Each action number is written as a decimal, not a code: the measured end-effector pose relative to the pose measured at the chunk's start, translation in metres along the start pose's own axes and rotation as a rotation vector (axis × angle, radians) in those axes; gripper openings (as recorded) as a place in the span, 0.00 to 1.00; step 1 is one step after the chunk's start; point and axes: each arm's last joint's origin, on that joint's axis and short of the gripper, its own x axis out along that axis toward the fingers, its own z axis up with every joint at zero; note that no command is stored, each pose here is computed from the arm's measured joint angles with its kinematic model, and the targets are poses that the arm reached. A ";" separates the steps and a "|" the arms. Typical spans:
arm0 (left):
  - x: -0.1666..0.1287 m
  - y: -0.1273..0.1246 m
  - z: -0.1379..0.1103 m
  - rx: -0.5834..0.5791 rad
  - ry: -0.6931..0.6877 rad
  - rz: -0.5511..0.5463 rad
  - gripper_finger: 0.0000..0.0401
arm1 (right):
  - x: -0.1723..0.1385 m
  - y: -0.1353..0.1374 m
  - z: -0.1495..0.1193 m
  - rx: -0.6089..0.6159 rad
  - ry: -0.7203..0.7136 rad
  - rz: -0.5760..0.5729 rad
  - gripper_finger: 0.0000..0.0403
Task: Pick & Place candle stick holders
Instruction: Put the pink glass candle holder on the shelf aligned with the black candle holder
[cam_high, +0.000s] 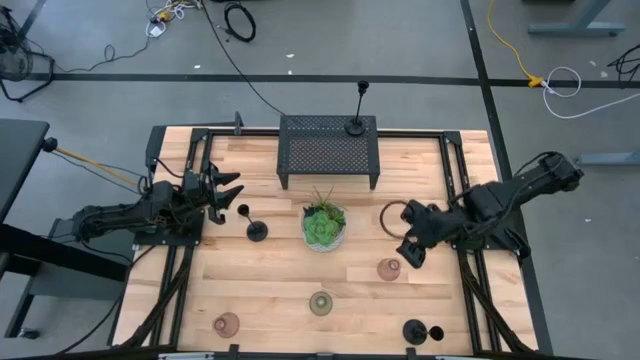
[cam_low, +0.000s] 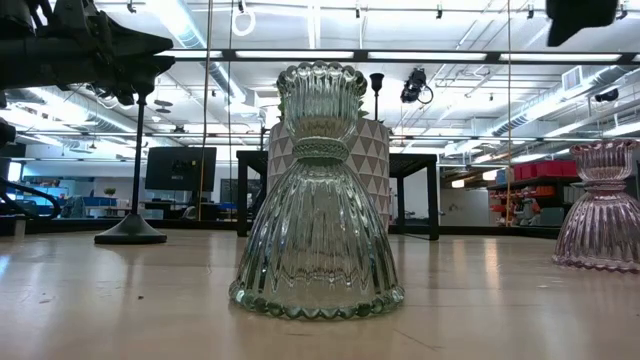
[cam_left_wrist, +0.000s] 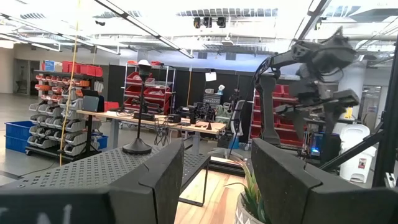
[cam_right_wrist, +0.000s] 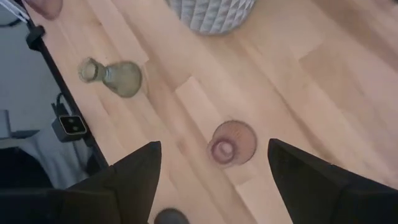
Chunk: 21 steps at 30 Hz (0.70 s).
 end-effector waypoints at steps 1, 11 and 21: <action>0.000 0.000 0.000 0.000 0.000 -0.002 0.47 | 0.003 0.003 -0.003 0.003 0.007 -0.007 0.73; 0.000 0.000 0.000 0.000 0.000 -0.002 0.47 | 0.045 0.028 -0.023 0.015 0.103 -0.130 0.73; 0.000 0.000 0.000 0.000 0.000 -0.002 0.47 | 0.082 0.036 -0.030 0.022 0.188 -0.256 0.73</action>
